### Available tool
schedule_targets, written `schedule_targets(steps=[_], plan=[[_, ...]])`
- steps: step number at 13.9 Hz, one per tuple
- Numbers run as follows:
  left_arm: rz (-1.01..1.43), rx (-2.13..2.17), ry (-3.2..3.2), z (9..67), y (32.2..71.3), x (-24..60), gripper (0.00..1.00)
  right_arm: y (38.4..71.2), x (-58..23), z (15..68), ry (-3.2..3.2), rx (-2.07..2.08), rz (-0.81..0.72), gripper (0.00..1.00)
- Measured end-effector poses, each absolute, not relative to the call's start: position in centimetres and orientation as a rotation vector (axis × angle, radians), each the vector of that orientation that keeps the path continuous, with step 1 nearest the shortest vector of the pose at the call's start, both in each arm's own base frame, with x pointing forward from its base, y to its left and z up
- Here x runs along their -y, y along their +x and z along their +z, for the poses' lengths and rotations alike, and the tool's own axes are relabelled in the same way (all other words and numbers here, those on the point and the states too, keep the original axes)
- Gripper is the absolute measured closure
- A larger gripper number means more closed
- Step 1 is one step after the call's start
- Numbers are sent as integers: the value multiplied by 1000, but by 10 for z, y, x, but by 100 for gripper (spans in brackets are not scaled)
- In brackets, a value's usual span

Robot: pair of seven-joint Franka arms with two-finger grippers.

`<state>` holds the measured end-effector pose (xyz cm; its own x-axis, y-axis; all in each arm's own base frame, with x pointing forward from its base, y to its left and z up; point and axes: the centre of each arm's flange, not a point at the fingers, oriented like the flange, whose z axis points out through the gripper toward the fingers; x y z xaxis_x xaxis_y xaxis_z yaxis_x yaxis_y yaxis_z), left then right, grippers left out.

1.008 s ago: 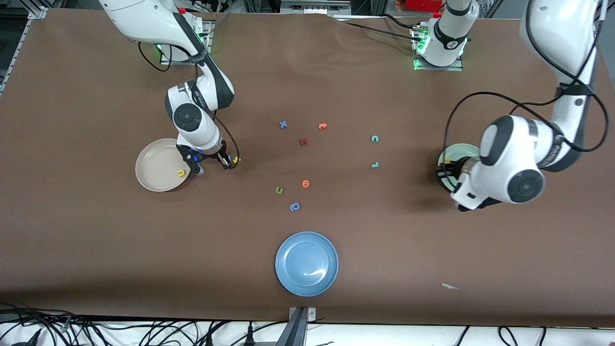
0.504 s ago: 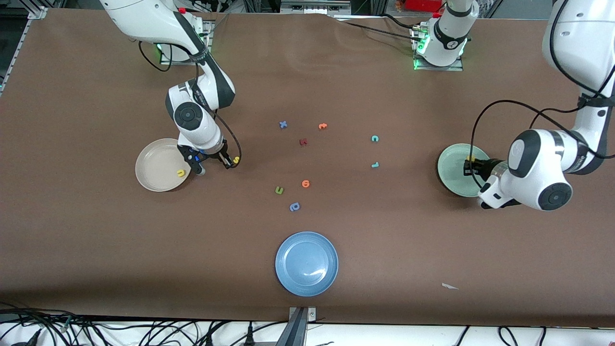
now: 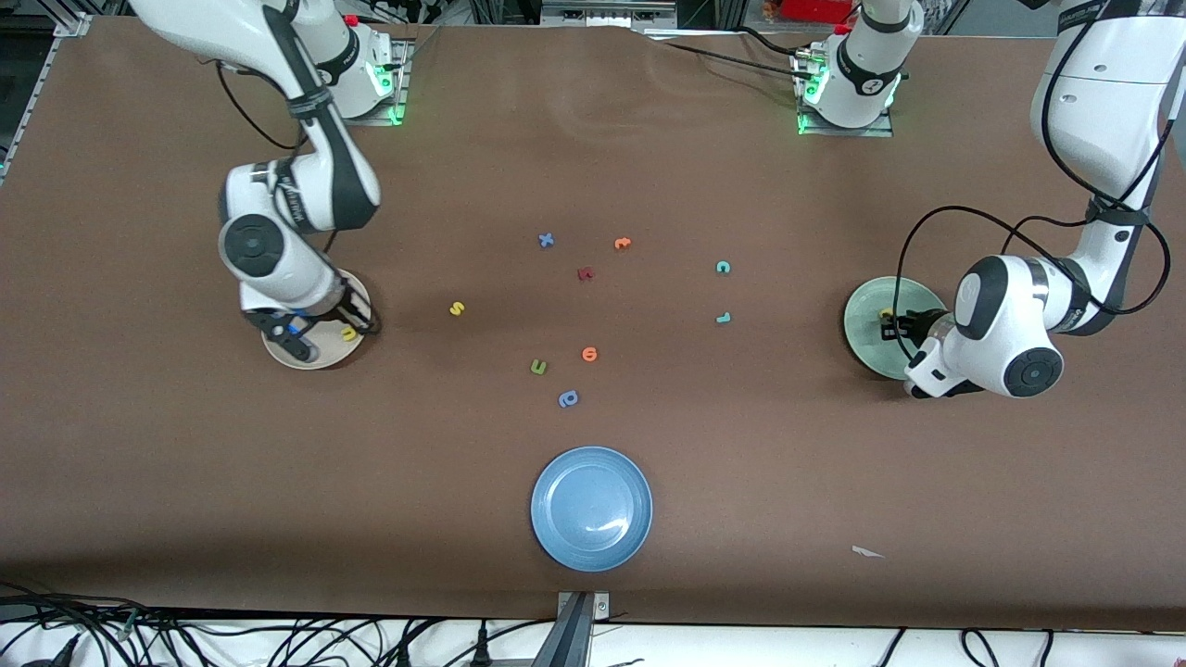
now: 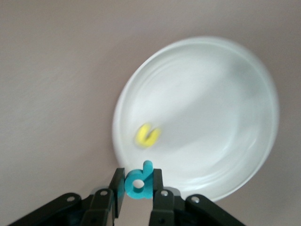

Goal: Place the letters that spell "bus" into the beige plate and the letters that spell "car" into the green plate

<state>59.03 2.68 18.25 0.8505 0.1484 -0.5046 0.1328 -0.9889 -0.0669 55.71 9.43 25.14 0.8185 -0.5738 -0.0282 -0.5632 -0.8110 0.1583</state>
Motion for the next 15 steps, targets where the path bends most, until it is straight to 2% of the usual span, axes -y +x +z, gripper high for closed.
schedule_targets(steps=[3,4,5,9,11,15], plan=[[733,196,-3029,218,602,-10,15,545,-47,236,2825,839,-228,72],[700,185,-3046,235,604,9,4,542,-43,233,2820,841,-246,65],[667,197,-3052,251,605,31,0,541,-43,230,2819,843,-255,57],[594,342,-3047,277,594,130,0,544,-64,233,2846,804,-246,15],[526,447,-3062,276,589,165,0,550,-101,242,2894,720,-216,0],[354,654,-3118,242,573,222,2,548,-196,231,2941,647,-205,0]])
